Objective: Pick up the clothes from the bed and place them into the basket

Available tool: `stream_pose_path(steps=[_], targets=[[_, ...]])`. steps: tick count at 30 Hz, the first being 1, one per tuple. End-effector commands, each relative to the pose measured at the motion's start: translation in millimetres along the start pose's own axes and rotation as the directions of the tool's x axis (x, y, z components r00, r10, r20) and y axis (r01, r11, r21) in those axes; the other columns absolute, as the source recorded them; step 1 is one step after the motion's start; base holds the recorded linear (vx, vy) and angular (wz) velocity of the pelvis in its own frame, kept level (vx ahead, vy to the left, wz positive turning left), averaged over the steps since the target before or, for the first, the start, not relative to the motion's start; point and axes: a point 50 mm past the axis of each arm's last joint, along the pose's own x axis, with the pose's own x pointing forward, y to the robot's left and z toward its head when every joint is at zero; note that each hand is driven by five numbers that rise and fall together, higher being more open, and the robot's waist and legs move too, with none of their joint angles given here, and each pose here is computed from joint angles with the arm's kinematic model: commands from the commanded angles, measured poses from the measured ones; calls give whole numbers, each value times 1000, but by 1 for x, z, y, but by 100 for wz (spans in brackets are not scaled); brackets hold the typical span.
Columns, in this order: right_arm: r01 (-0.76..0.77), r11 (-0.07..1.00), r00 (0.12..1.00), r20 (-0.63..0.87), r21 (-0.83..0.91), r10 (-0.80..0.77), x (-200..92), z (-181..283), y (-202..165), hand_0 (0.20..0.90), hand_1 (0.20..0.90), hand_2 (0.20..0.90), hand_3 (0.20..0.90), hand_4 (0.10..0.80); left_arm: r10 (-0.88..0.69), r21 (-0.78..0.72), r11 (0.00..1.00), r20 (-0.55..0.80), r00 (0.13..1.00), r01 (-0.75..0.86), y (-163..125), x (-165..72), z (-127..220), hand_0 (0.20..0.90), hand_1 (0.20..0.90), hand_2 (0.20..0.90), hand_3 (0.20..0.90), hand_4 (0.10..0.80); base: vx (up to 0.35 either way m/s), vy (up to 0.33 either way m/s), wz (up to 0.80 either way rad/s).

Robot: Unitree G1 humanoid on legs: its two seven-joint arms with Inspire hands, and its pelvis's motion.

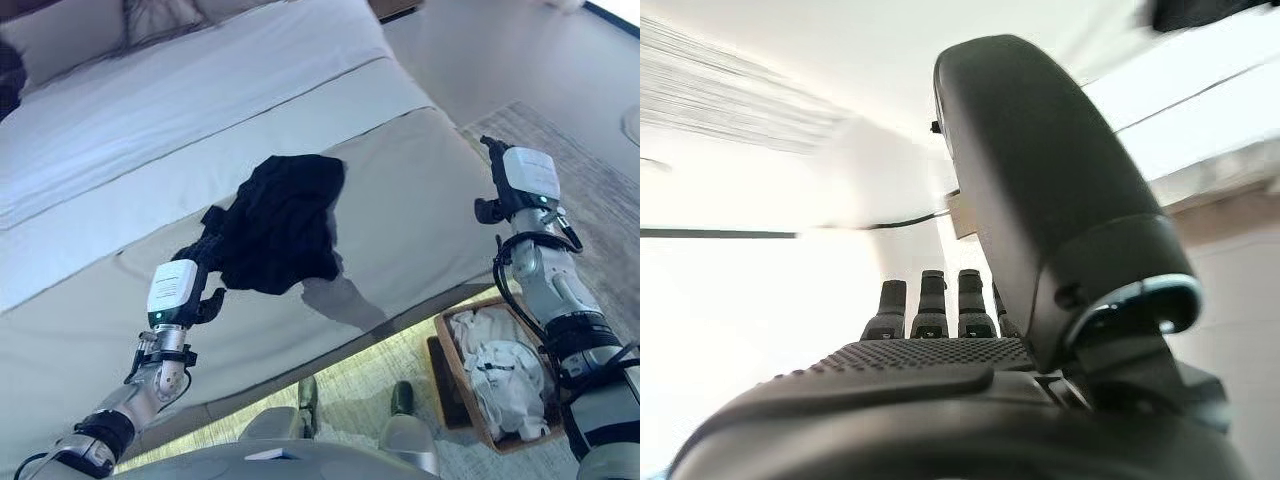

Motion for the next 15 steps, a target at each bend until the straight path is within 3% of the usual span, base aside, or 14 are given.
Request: stream_pose_path(steps=[1, 11, 15], targets=[[218, 976, 970, 110, -17, -215, 41, 29, -62, 900, 900, 900, 900, 800, 237, 38, 970, 90, 967, -241, 46, 30, -8, 900, 900, 900, 900, 800, -134, 12, 41], [420, 907, 907, 30, -30, -419, 80, 48, -138, 900, 900, 900, 900, 800, 408, -124, 912, 172, 897, -391, 73, 43, 8, 900, 900, 900, 900, 800, -79, 21, 45], [435, 901, 900, 36, -9, -434, 87, 64, -148, 900, 900, 900, 900, 800, 403, -183, 904, 67, 913, -386, 74, 44, 4, 900, 900, 900, 900, 800, 27, 5, 39]])
